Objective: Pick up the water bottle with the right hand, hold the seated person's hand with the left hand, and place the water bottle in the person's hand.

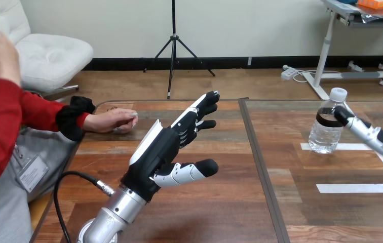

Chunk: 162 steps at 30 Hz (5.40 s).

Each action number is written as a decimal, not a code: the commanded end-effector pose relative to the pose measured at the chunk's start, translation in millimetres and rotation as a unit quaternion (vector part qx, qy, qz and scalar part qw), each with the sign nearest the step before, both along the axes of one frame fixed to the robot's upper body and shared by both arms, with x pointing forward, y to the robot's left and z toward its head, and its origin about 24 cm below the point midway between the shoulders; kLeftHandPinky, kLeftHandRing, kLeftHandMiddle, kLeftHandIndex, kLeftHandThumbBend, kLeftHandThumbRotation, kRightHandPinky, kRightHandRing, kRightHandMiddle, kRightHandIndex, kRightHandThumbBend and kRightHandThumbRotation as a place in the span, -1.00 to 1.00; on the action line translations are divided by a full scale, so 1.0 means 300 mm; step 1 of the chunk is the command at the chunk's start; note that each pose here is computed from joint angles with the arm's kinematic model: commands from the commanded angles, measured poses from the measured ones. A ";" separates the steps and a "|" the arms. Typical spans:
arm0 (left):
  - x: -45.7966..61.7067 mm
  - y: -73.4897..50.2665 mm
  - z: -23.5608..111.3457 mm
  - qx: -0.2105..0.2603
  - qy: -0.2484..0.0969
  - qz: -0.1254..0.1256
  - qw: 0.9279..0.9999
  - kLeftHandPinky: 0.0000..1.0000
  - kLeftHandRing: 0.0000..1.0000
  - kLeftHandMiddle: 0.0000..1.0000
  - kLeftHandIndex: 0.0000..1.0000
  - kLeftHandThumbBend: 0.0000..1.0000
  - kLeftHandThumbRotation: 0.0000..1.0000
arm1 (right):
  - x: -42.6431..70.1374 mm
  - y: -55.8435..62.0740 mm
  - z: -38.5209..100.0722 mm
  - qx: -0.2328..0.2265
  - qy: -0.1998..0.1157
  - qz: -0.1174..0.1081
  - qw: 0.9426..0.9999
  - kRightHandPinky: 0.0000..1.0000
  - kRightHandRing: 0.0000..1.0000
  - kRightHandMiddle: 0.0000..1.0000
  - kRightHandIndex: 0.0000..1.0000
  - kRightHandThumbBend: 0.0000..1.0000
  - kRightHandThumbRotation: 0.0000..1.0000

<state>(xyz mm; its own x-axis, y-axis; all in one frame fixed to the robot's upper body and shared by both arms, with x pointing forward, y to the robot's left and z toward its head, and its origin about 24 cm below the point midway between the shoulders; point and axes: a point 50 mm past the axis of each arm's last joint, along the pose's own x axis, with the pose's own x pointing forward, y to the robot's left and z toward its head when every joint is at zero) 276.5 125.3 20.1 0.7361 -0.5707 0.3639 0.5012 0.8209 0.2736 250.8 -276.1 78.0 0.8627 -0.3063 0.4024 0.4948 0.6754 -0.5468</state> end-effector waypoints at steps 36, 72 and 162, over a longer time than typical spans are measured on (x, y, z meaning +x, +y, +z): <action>0.019 -0.029 0.052 -0.025 -0.037 -0.010 0.999 0.79 0.94 0.97 0.91 1.00 0.41 | 0.238 -0.077 0.209 -0.113 0.078 0.037 0.990 0.40 0.62 0.65 0.71 1.00 0.04; -0.006 -0.025 0.044 -0.034 -0.043 -0.014 0.998 0.79 0.91 0.91 0.86 1.00 0.37 | 0.367 -0.091 0.191 -0.167 0.217 0.024 0.961 0.24 0.62 0.68 0.74 1.00 0.15; -0.091 0.003 0.028 -0.078 -0.065 -0.028 0.994 0.51 0.68 0.70 0.62 0.84 0.36 | 0.370 -0.081 0.033 -0.202 0.330 0.024 0.922 0.02 0.16 0.26 0.37 1.00 -0.44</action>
<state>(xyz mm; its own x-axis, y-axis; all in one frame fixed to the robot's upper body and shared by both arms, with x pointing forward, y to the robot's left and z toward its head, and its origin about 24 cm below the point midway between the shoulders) 242.1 126.8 13.1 0.6806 -0.5624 0.4697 0.5426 0.8176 0.1928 343.1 -314.2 63.2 0.9439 -0.2383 -0.2287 -0.1337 0.3575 -0.9243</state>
